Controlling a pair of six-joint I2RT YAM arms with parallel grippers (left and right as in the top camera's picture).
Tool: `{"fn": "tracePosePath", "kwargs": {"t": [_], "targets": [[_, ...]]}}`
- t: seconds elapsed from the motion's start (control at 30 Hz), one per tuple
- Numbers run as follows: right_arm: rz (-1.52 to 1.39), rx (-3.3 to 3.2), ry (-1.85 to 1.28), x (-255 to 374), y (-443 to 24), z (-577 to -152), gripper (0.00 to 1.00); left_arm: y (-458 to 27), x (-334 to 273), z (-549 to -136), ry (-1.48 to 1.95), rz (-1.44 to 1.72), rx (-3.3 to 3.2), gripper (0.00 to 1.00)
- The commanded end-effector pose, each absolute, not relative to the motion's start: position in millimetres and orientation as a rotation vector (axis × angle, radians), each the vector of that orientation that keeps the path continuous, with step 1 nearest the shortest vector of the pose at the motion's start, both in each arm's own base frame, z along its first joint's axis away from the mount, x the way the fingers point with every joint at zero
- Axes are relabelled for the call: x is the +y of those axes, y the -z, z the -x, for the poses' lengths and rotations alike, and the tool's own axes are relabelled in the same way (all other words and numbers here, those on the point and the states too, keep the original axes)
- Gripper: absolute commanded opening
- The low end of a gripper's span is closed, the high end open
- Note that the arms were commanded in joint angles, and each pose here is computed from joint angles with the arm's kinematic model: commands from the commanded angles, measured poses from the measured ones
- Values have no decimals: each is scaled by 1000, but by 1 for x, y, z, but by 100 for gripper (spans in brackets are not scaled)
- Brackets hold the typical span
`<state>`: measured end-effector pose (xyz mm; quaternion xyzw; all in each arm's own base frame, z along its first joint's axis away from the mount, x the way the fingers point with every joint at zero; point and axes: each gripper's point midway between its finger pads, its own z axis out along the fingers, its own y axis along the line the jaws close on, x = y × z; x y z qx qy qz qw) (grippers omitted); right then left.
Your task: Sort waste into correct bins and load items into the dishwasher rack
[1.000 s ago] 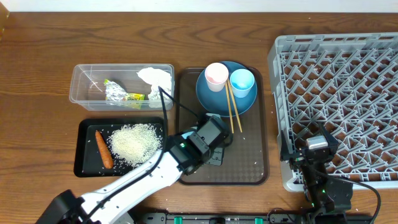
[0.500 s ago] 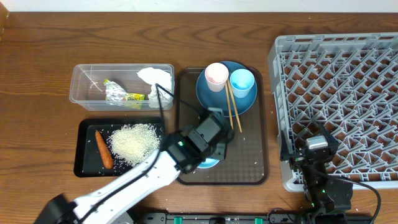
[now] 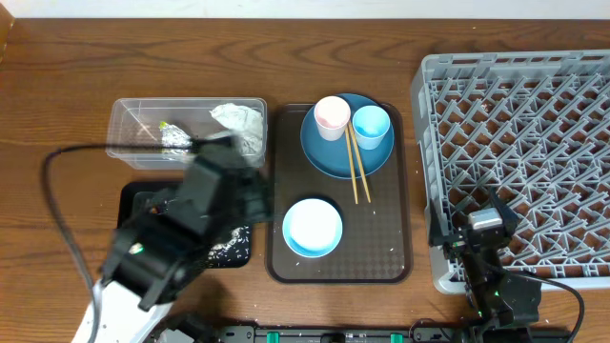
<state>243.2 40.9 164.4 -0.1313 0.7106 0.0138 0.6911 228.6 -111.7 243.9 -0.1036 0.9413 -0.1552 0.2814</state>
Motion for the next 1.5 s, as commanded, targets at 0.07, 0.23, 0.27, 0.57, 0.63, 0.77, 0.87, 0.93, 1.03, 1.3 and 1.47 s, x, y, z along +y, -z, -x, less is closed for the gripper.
{"fn": "tracePosePath", "kwargs": {"t": [0.07,0.23,0.27,0.57,0.63,0.77,0.87,0.93,1.03,1.3,1.47], "targets": [[279,1585,-145,51,-171,-239,99,-259,-80,-217,380,353,2468,60],[143,1671,-217,44,-201,-230,99,-266,-73,-213,381,352,2430,80],[128,1673,-254,46,-217,-228,99,-266,-73,-213,381,352,2430,84],[203,1998,-550,88,-317,-238,99,-264,-74,-214,376,353,2440,95],[195,2133,-587,93,-322,-247,99,-264,-74,-214,376,353,2440,95],[245,2354,-649,118,-327,-267,99,-264,-74,-214,376,353,2440,100],[368,2391,-713,154,-327,-283,99,-264,-74,-214,376,353,2440,100],[476,2359,-732,181,-323,-297,99,-264,-74,-214,376,353,2440,100],[600,2381,-742,211,-298,-307,99,-264,-74,-214,376,353,2440,100],[261,2751,-454,207,-189,-343,60,-264,-74,-214,376,353,2440,99],[211,2888,-317,210,-135,-348,58,-264,-74,-214,376,353,2440,99]]}}
